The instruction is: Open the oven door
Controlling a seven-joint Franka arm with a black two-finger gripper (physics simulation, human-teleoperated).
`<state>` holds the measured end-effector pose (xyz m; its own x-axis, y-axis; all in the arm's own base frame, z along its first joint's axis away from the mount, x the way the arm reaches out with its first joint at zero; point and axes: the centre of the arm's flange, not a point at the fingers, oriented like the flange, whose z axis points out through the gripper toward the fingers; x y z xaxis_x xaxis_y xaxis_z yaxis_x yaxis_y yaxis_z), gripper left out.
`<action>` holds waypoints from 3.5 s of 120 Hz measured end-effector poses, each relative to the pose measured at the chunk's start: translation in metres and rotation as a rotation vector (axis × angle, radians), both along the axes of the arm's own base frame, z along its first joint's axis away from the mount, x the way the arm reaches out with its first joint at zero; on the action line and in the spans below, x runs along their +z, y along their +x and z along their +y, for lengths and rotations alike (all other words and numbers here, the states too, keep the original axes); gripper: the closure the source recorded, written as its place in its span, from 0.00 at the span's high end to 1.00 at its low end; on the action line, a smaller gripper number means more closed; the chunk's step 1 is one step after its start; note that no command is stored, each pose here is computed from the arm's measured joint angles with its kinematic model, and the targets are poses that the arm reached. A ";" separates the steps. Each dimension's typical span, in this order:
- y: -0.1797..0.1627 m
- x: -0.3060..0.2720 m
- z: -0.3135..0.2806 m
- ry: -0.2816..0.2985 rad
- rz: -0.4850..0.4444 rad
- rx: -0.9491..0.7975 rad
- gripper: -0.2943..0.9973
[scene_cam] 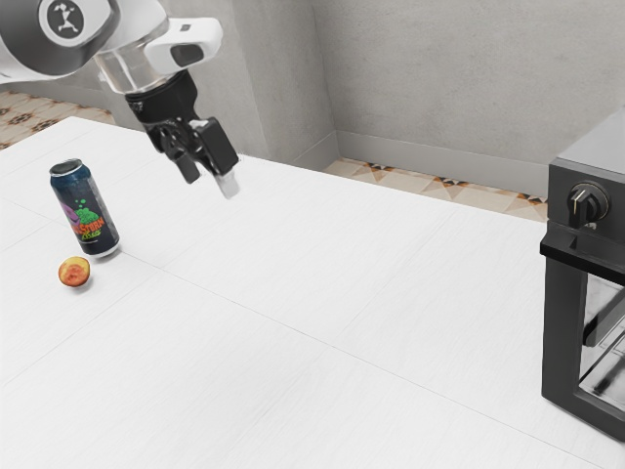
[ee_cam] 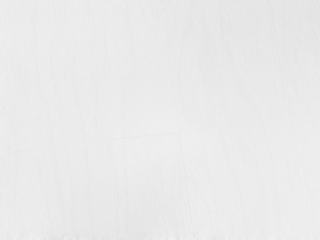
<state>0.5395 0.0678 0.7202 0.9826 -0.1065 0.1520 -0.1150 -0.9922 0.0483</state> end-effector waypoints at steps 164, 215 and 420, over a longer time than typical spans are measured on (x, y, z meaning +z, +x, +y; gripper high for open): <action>-0.048 -0.031 -0.363 0.402 -0.177 -1.267 0.76; -0.152 -0.006 -0.537 0.337 -0.304 -1.643 0.76; 0.007 -0.059 -0.522 0.333 -0.420 -1.713 0.76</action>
